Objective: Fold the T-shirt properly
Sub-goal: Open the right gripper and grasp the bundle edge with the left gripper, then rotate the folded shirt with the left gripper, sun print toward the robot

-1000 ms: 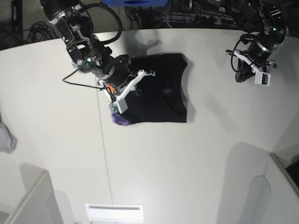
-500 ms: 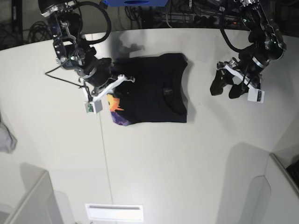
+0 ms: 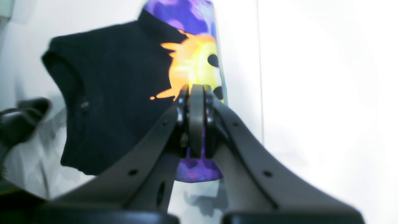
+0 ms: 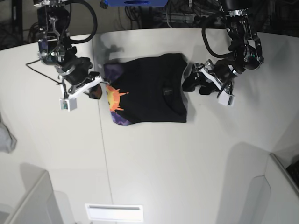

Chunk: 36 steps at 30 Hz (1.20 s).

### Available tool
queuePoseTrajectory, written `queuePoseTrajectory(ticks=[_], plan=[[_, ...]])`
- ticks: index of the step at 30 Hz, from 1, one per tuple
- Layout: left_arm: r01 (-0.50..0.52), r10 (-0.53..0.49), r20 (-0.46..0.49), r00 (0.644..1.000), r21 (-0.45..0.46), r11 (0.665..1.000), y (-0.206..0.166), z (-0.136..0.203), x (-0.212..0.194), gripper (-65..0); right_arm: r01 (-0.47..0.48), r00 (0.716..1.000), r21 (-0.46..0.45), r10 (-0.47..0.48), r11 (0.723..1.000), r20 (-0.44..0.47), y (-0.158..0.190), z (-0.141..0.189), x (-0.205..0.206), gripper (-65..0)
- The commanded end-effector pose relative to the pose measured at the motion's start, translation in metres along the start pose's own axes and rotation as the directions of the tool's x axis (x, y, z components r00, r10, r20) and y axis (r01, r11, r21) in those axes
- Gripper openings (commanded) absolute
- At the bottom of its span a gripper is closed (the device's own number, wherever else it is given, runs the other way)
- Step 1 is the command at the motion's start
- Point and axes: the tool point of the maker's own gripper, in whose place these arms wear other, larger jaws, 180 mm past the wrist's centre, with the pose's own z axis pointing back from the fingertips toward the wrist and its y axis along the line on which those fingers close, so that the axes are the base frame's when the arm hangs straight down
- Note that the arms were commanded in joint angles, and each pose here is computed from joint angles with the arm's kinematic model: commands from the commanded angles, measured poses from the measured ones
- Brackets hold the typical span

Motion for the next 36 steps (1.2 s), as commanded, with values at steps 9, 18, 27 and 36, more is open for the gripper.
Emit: queuePoseTrajectory(ticks=[9, 18, 27, 36], plan=[[-0.035, 0.036, 0.009, 0.999, -0.091, 0.995, -0.018, -0.027, 0.005, -20.1, -0.012, 0.998, -0.013, 0.012, 1.0, 0.054, -0.007, 0.006, 0.016, -65.0], [-0.076, 0.073, -0.048, 0.996, -0.064, 0.995, -0.022, -0.052, -0.003, -20.2, -0.012, 0.999, -0.015, 0.013, 1.0, 0.053, -0.008, 0.006, 0.016, -65.0], [-0.041, 0.027, -0.122, 0.992, -0.11, 0.993, -0.045, -0.069, -0.019, -20.2, -0.012, 0.999, -0.018, 0.013, 1.0, 0.053, -0.009, 0.006, 0.016, -65.0], [-0.078, 0.061, -0.158, 0.985, -0.1, 0.992, -0.037, -0.075, -0.031, -38.3, -0.008, 0.998, -0.029, 0.01, 1.0, 0.061, -0.013, 0.007, 0.019, -65.0]])
